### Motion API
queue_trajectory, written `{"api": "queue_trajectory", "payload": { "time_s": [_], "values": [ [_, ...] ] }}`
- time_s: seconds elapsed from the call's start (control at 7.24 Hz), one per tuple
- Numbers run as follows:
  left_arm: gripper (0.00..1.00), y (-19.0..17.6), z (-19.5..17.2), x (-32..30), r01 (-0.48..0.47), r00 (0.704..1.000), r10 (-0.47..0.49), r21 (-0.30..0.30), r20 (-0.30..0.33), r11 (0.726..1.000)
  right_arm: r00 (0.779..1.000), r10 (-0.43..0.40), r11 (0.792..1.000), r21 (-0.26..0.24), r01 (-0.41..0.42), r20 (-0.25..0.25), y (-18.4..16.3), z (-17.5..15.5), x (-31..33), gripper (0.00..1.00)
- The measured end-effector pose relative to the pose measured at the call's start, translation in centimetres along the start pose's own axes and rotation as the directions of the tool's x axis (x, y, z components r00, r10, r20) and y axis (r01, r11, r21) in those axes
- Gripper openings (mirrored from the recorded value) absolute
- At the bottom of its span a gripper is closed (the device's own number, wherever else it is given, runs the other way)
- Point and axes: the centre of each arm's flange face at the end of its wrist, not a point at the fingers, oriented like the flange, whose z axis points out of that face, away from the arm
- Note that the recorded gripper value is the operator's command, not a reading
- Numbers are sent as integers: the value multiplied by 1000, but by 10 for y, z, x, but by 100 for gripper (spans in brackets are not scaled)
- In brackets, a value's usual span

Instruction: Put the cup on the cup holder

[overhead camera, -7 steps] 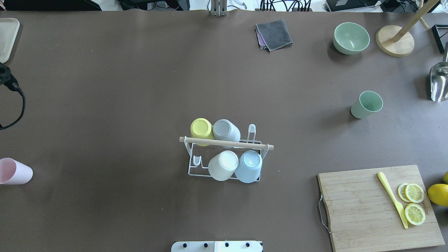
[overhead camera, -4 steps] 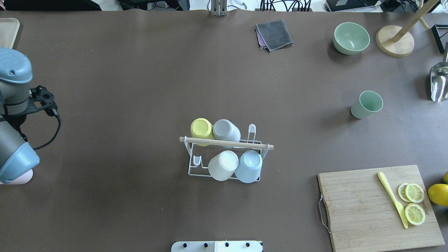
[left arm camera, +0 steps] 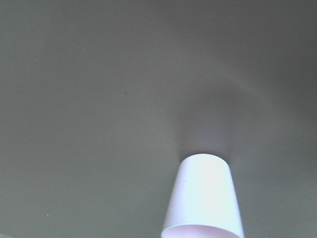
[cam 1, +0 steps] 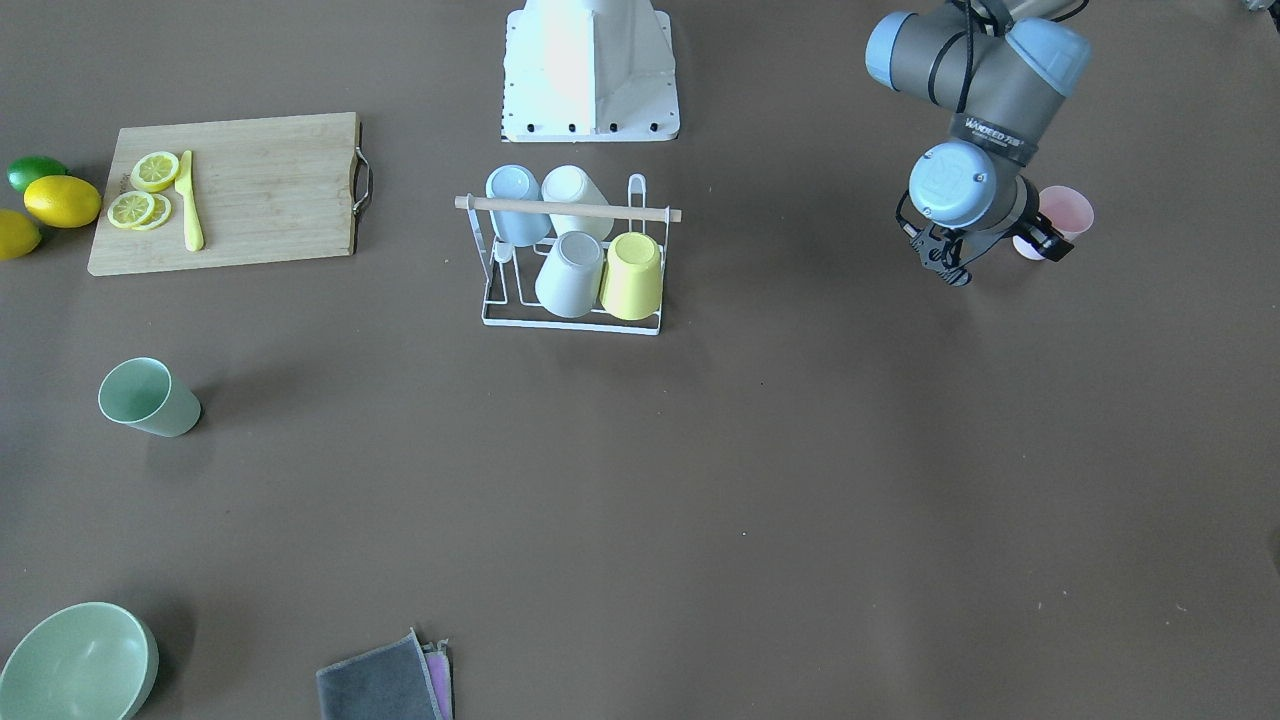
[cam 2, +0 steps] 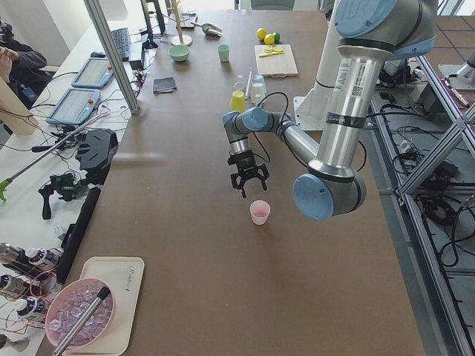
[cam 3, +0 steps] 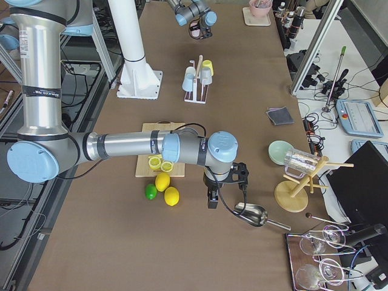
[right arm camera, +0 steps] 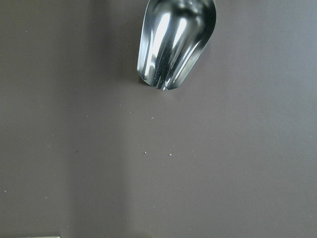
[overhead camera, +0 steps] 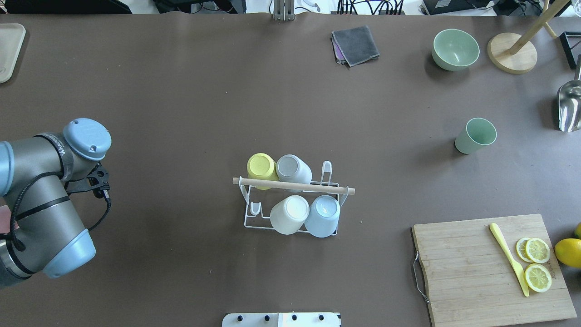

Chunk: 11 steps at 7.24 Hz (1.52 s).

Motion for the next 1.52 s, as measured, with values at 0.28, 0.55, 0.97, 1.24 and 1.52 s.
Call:
{"api": "queue_trajectory", "payload": {
  "time_s": [0.28,0.55,0.97,1.24,1.52],
  "values": [
    [99,-13,19,15,-32,999,34,-83,23,996,1000,2,1000,-2,-2,-1,0,1,1,100],
    [98,-18,28,22,-46,998,52,-131,40,990,1000,4,1000,-3,-4,-4,-2,3,3,100],
    [98,-21,26,16,-85,989,102,-161,102,983,988,-122,991,41,126,-92,-19,-19,-45,100],
    [98,-27,26,9,-112,981,139,-186,136,976,976,-186,980,44,192,-112,-28,-21,-76,100],
    [98,-37,32,10,-124,978,155,-210,138,970,964,-243,967,55,250,-108,-50,-28,-114,100]
  ]
}}
